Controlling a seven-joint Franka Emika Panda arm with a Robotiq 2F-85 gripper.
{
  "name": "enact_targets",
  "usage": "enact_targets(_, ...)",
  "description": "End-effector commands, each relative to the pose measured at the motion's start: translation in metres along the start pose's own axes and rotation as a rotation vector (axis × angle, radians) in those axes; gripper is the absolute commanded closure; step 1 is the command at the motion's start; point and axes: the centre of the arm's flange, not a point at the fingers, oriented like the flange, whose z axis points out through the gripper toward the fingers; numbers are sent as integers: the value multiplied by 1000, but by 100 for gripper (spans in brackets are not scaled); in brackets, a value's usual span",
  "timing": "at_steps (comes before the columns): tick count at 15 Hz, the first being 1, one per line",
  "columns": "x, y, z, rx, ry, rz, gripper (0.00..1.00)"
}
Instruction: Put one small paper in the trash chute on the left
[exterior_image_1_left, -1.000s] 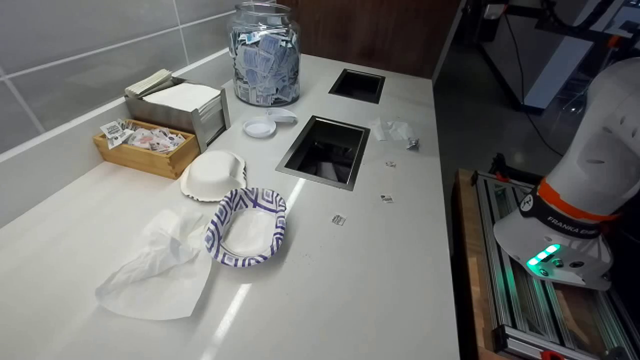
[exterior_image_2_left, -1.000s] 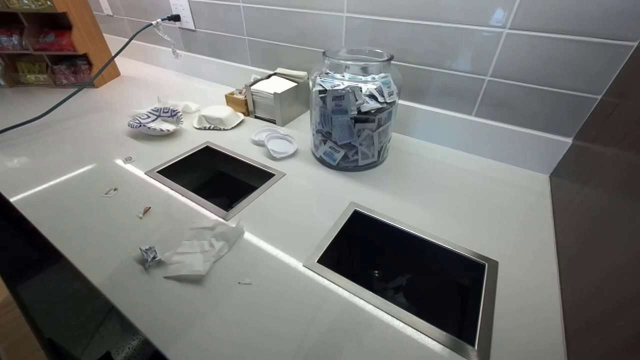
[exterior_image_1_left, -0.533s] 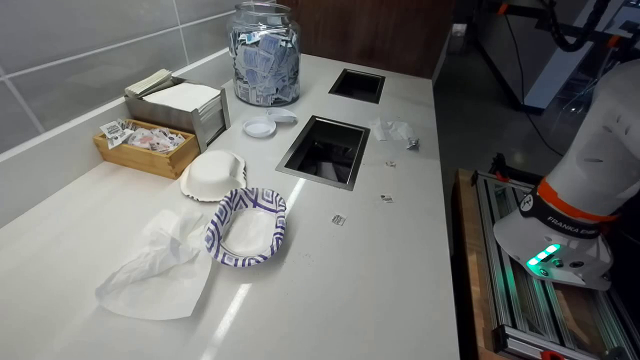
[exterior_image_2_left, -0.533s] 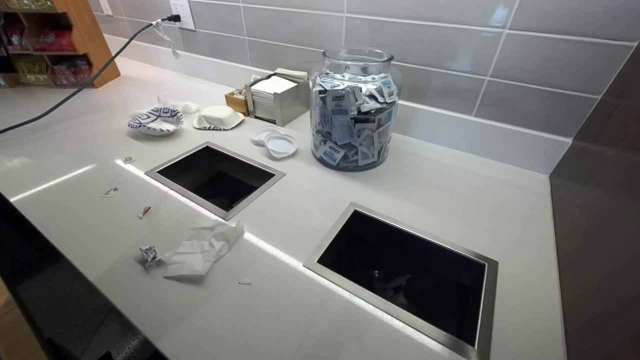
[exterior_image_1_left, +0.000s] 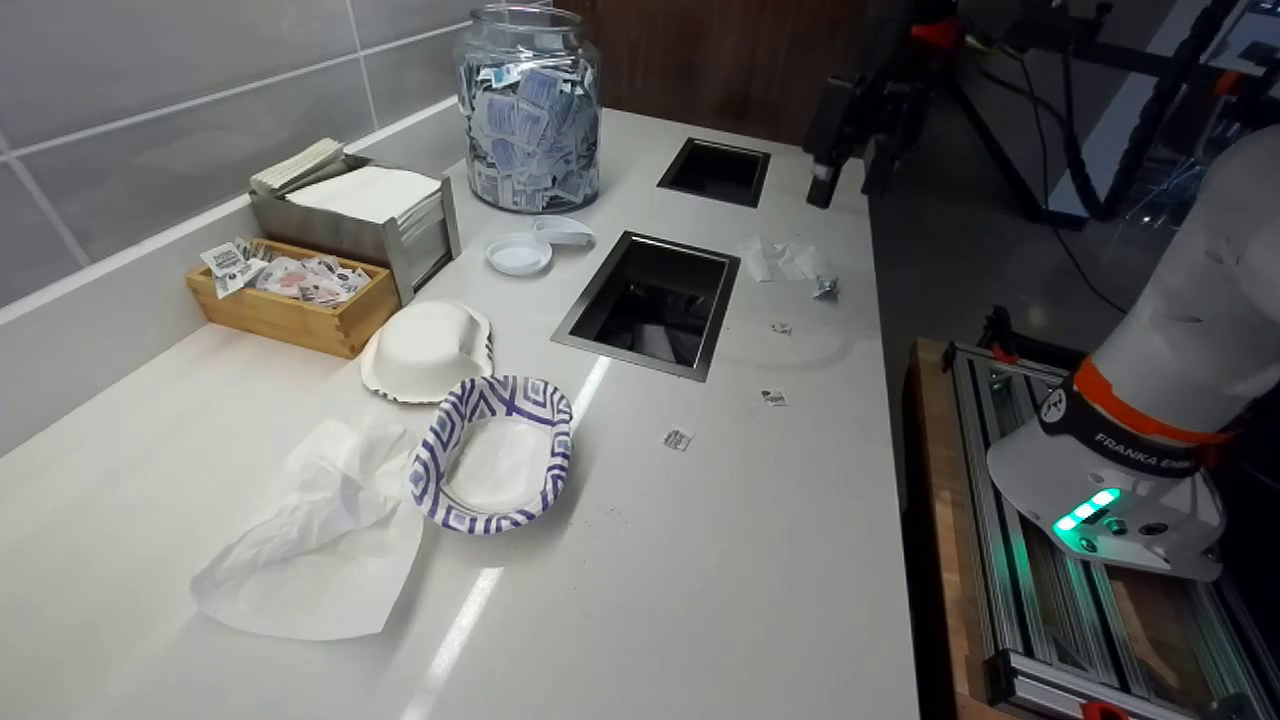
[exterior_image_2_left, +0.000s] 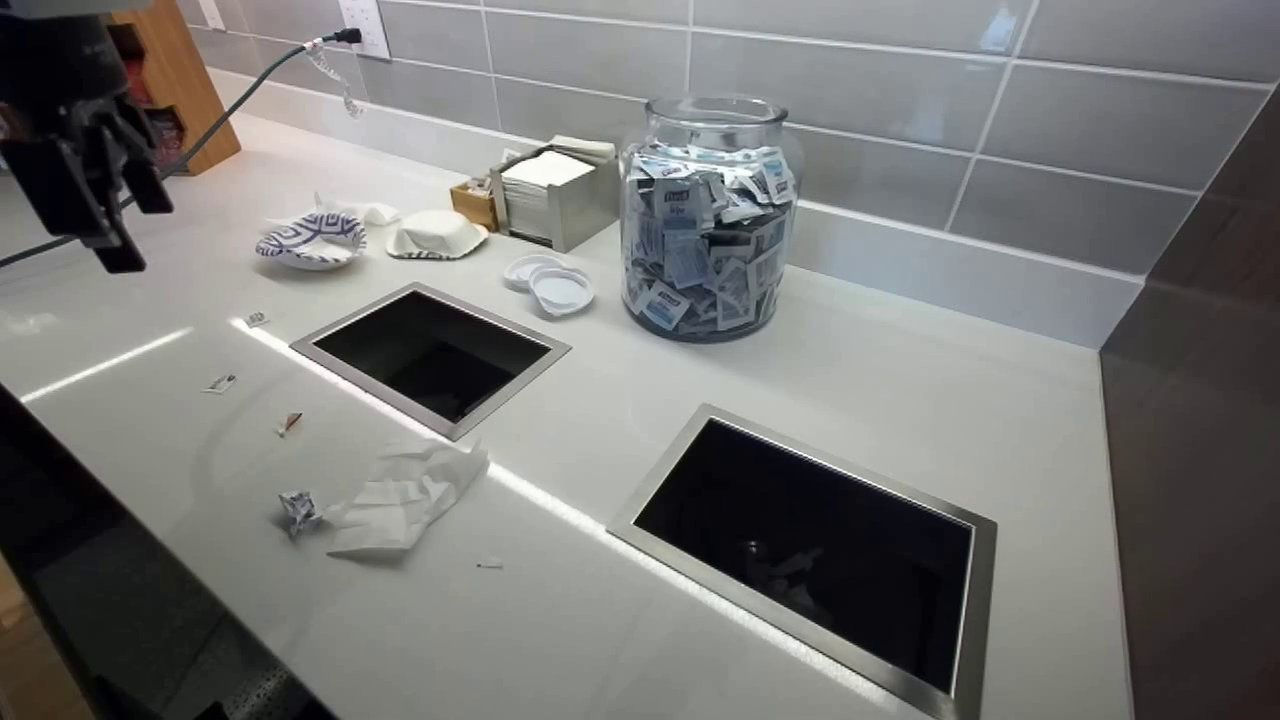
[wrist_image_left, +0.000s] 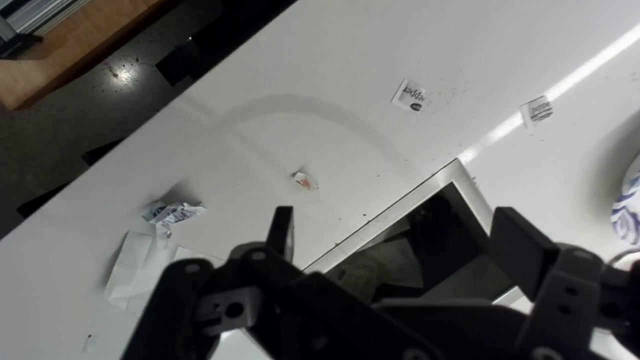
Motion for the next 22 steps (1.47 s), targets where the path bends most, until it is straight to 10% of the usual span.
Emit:
enact_targets(1,9,8,49,-87,21,108,0)
enact_targets(22,44,47,177,-121,-153,211,0)
